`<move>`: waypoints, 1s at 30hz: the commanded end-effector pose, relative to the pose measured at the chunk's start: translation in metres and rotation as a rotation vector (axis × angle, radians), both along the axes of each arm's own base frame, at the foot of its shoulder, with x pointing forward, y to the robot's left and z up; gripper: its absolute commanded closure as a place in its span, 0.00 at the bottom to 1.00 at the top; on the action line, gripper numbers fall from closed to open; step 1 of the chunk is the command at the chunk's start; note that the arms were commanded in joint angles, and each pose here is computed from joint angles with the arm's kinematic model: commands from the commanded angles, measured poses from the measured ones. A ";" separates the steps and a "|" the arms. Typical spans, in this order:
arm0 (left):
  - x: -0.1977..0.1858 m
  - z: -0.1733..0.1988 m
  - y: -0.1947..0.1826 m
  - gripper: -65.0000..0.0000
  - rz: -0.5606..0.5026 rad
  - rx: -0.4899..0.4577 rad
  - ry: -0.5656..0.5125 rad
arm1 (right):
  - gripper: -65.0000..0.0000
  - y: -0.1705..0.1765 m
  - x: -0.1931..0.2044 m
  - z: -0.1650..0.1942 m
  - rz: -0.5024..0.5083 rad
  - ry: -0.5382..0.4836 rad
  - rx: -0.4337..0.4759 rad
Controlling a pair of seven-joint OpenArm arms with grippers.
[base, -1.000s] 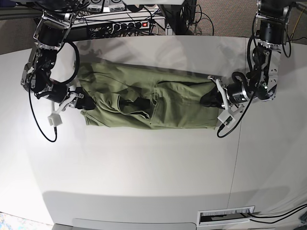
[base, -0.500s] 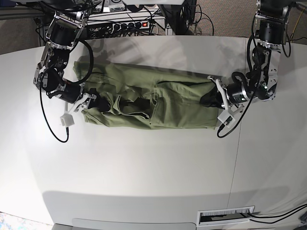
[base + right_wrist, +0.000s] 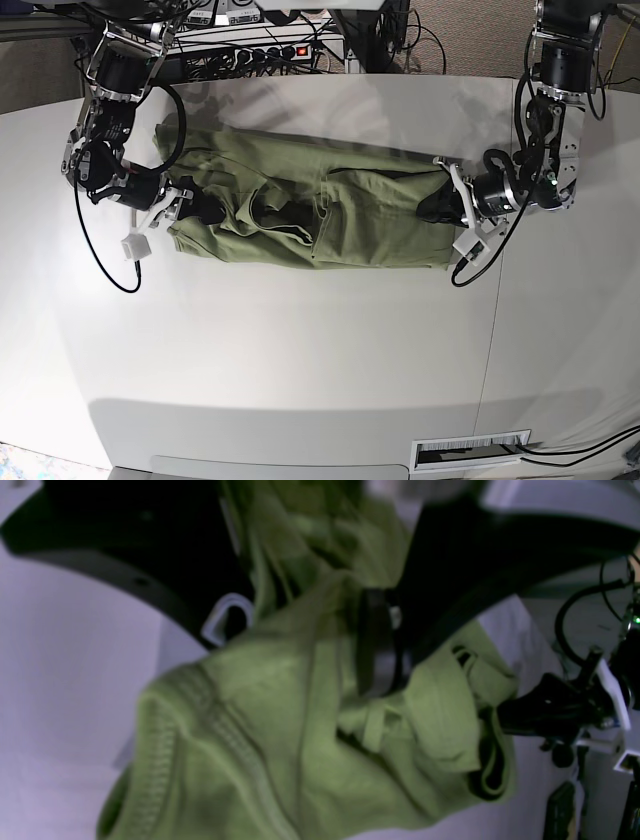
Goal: Fold the T-shirt properly
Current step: 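Grasp the green shirt strip ends with both grippers, then lift the strip and fold the right gripper's end toward the left gripper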
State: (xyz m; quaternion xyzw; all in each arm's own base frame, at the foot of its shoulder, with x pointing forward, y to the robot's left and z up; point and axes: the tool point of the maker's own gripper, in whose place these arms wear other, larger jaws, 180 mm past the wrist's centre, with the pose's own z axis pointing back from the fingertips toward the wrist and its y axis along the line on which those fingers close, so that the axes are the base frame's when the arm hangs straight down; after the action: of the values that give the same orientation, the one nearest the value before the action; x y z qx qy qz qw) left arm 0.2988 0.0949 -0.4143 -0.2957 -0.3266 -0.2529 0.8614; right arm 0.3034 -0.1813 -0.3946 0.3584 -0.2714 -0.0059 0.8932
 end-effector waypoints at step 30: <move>-0.032 -0.009 -0.061 1.00 -0.074 -0.120 0.167 | 1.00 0.036 0.079 0.107 0.015 -0.307 0.248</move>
State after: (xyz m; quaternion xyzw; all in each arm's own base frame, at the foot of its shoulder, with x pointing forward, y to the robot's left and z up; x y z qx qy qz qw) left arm 0.2752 0.0257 -0.4101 -0.4059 -0.2850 -0.2174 0.8407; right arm 0.3720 -0.1432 -0.3085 0.4590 -0.3708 0.0153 0.8072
